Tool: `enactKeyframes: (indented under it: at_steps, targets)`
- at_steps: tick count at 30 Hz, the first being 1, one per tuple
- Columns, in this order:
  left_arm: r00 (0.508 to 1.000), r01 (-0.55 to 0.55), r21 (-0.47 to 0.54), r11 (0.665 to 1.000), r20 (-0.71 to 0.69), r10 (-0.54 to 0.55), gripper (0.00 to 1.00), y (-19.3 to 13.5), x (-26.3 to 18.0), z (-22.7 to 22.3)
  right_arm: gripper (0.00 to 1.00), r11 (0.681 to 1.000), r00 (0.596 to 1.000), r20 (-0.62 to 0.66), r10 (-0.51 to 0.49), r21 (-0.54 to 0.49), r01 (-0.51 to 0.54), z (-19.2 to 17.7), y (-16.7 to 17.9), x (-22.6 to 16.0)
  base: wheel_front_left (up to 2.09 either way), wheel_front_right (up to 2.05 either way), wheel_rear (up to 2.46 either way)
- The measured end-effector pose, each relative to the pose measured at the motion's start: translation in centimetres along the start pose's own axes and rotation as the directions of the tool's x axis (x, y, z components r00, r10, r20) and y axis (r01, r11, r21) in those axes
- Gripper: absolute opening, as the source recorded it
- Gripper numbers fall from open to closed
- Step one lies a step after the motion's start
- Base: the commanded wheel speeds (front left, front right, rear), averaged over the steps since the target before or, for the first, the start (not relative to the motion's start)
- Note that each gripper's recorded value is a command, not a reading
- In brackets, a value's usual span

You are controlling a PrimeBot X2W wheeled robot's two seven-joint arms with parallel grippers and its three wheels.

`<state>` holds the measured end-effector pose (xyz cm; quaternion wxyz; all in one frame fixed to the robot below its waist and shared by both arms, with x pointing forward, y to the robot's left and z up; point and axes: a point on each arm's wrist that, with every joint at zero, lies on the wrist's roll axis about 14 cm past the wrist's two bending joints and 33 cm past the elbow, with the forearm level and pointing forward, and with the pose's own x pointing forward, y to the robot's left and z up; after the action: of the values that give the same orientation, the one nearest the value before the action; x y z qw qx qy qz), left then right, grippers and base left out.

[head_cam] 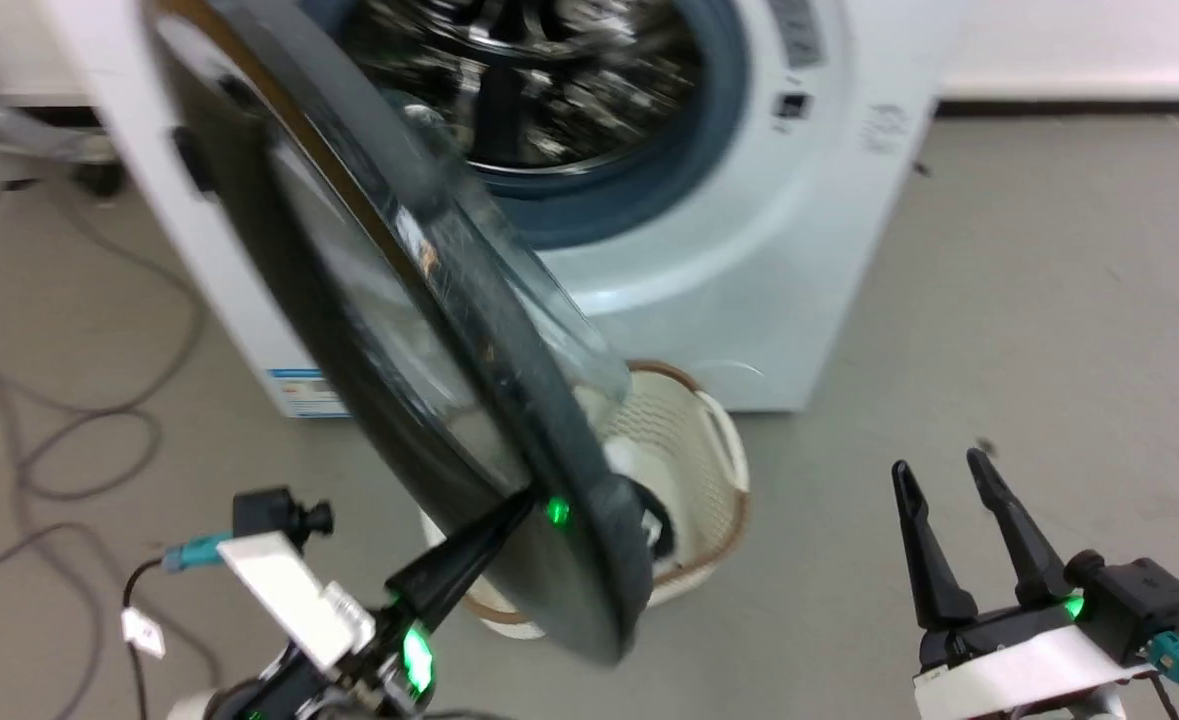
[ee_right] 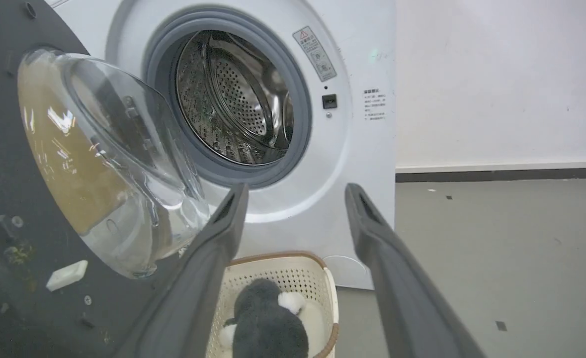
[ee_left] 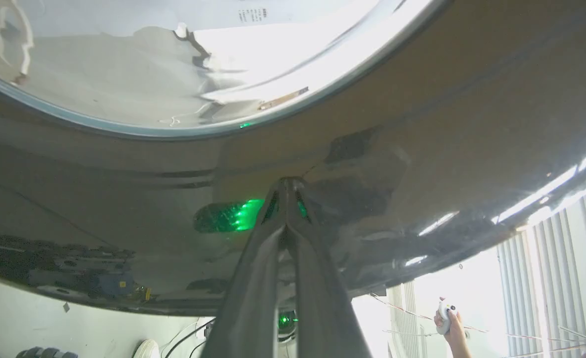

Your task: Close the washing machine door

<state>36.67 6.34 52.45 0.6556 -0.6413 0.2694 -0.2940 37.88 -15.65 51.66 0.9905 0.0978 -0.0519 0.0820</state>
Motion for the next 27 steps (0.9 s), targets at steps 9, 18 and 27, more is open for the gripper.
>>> enactKeyframes:
  at_steps: [9,18,27]
  targets:
    - [0.995,0.057,-0.032,0.998,-0.081,-0.060,0.00,0.2,8.5,-1.6,1.00,0.987,0.987,-0.026,-0.161,-0.022,0.161,-0.4,-4.5,-2.4,0.00,0.00,0.00]
    - [0.999,0.052,-0.030,0.998,-0.011,-0.053,0.00,1.2,16.0,-1.1,1.00,0.955,0.955,-0.032,-0.294,-0.039,0.293,-0.3,-7.7,-4.9,0.00,0.00,0.00]
    - [0.994,0.028,0.010,1.000,0.106,-0.029,0.00,1.5,21.2,0.7,1.00,0.937,0.936,-0.049,-0.348,-0.049,0.345,-0.6,-8.7,-6.0,0.00,0.00,0.00]
